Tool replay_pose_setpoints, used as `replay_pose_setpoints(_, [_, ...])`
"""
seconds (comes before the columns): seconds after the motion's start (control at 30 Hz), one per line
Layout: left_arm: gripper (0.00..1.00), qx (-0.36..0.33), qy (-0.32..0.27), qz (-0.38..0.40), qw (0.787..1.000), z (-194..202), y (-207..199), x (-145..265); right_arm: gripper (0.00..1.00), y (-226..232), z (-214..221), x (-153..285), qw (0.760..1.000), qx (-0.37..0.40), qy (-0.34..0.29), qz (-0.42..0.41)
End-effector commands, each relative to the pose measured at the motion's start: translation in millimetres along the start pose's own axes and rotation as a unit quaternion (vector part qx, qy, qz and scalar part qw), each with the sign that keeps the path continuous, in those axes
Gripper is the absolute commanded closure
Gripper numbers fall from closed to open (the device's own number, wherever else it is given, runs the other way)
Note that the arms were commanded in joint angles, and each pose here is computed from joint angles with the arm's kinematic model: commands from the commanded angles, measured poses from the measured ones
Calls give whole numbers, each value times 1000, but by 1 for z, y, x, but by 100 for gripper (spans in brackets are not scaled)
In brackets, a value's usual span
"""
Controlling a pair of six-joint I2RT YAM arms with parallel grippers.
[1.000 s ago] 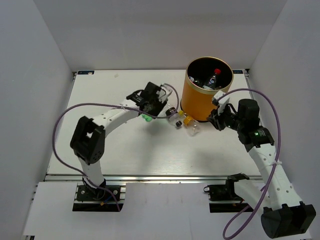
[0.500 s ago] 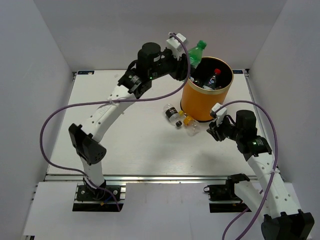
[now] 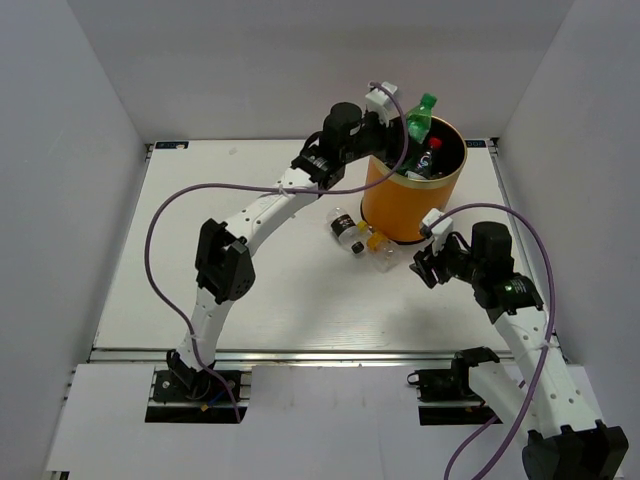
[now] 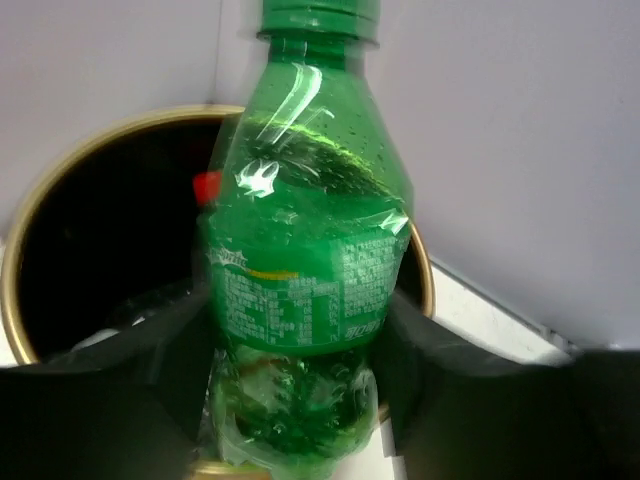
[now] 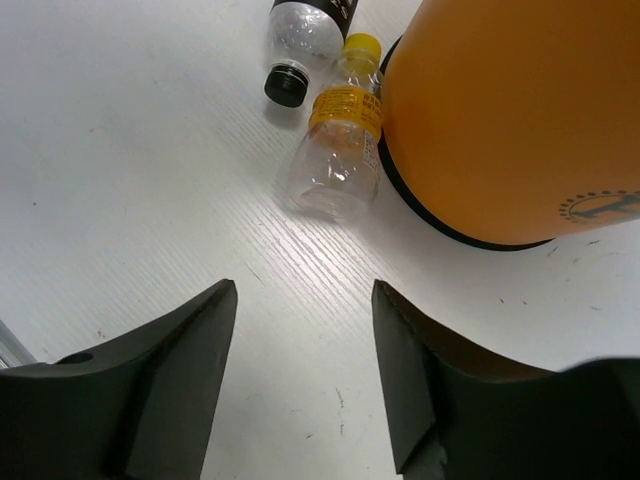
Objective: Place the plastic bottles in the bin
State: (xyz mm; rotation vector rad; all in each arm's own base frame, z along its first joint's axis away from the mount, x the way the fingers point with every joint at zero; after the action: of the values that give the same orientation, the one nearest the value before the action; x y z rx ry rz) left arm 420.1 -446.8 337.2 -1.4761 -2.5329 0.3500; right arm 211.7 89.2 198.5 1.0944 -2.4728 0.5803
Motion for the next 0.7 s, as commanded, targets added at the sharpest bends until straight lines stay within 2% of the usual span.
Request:
replay_pose_setpoints(0.0, [26, -8, -78, 19, 997, -61, -28, 4, 37, 2, 3, -3, 1000, 5, -2, -9])
replay_pose_setpoints(0.03, [17, -6, -73, 11, 997, -57, -24, 2, 30, 1, 4, -3, 1000, 5, -1, -7])
replay_pose_setpoints(0.07, [3, -3, -69, 5, 998, -55, -22, 2, 27, 1, 4, -4, 1000, 5, -1, -7])
replay_pose_setpoints(0.1, [0, -3, -70, 0, 998, -55, -21, 2, 25, 1, 4, -5, 1000, 6, -1, -7])
replay_pose_setpoints(0.13, [0, -2, -71, -8, 997, -58, -21, 6, 22, 0, 5, -5, 1000, 6, 1, -4])
replay_pose_setpoints(0.27, [0, -19, -81, -55, 995, -84, -23, 34, 20, 1, 10, -13, 1000, 6, 11, -18])
replay_pose_setpoints(0.3, [0, -21, -105, -81, 991, -109, -29, 56, 20, 1, 9, -16, 999, 24, 9, -25])
replay_pose_setpoints(0.37, [0, -24, -87, -122, 988, -104, -24, 79, 20, 0, 12, -24, 999, 40, 10, -33])
replay_pose_setpoints(0.4, [0, -22, -96, -160, 982, -108, -19, 94, 20, 3, 15, -28, 998, 49, 12, -41])
replay_pose_setpoints(0.47, [0, -25, -86, -195, 977, -97, -21, 141, 20, 0, 18, -41, 997, 58, 16, -44])
replay_pose_setpoints(0.5, [0, -20, -46, -235, 971, -56, -5, 153, 20, -4, 19, -49, 997, 61, 23, -38])
replay_pose_setpoints(0.53, [0, -24, -37, -252, 967, -45, -2, 168, 20, -5, 17, -53, 997, 61, 27, -37])
replay_pose_setpoints(0.57, [0, -25, -54, -261, 964, -52, -10, 196, 19, -5, 22, -59, 997, 55, 41, -41])
replay_pose_setpoints(0.6, [0, -23, -7, -296, 955, -12, 7, 208, 19, -7, 25, -67, 997, 45, 49, -43])
replay_pose_setpoints(0.67, [0, -23, 17, -332, 943, 12, 18, 230, 15, -6, 22, -81, 996, 43, 63, -52])
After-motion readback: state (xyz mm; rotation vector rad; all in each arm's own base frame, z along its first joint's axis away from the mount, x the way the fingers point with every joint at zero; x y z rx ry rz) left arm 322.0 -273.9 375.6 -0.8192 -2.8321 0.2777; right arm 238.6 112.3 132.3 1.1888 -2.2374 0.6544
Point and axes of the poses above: each gripper's point midway between its finger pads, its own x axis back along the fingers, its own y axis along the line the jaws close on, z = x × y, the point moved 4 cm from there along x, back along the fingers, and after that the axes turned 3 degrees about x, right-handed, at the moved point
